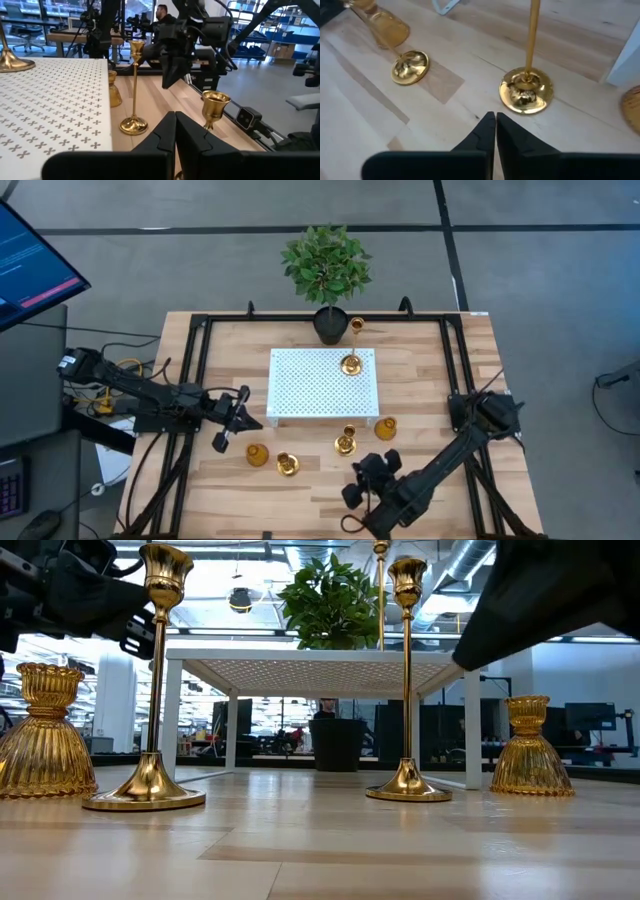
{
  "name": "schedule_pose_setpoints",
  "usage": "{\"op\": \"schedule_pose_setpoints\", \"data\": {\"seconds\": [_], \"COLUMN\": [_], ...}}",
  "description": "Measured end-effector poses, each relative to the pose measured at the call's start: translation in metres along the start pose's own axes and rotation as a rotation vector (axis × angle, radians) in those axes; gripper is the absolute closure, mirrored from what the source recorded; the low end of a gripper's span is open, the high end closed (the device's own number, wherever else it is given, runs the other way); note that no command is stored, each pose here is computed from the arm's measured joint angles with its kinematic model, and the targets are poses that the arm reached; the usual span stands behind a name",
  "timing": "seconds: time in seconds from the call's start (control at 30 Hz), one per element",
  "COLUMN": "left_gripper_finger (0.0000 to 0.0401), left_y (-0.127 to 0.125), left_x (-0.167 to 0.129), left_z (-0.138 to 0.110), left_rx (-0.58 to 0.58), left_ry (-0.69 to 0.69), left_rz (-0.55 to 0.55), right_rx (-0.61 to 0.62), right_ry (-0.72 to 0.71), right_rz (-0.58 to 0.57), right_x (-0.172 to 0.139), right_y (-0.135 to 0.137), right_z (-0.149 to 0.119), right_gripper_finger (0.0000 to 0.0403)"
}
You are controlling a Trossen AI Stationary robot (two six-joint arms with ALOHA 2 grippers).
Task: Pick & Place candle stick holders
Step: Put the right gold candle holder on the shelf
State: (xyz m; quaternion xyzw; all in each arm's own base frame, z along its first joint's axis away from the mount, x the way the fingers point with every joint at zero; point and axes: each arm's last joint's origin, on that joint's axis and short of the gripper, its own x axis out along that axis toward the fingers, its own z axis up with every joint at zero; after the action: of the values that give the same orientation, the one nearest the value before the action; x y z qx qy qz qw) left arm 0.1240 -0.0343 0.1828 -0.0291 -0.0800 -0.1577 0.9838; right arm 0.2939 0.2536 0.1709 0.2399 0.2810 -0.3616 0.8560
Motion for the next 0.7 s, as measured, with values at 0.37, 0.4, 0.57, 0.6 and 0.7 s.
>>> {"op": "schedule_pose_setpoints", "data": {"seconds": [0.37, 0.4, 0.57, 0.6, 0.7], "left_gripper_finger": [0.0393, 0.0393, 0.0393, 0.0393, 0.0393], "left_y": [0.0, 0.0, 0.0, 0.0, 0.0], "left_x": [0.0, 0.0, 0.0, 0.0, 0.0], "left_z": [0.0, 0.0, 0.0, 0.0, 0.0], "left_rx": [0.0, 0.0, 0.0, 0.0, 0.0], "left_ry": [0.002, 0.002, 0.002, 0.002, 0.002], "left_rz": [0.0, 0.0, 0.0, 0.0, 0.0], "right_rx": [-0.161, -0.16, -0.063, -0.047, -0.01], "right_ry": [0.274, 0.277, 0.205, 0.166, 0.099], "right_rz": [0.117, 0.122, 0.065, 0.047, -0.006], "right_x": [0.032, 0.034, 0.041, 0.041, 0.036], "right_y": [0.018, 0.019, 0.016, 0.014, 0.009], "right_z": [0.022, 0.025, 0.033, 0.033, 0.03], "right_gripper_finger": [0.0402, 0.0402, 0.0403, 0.0403, 0.0403]}}
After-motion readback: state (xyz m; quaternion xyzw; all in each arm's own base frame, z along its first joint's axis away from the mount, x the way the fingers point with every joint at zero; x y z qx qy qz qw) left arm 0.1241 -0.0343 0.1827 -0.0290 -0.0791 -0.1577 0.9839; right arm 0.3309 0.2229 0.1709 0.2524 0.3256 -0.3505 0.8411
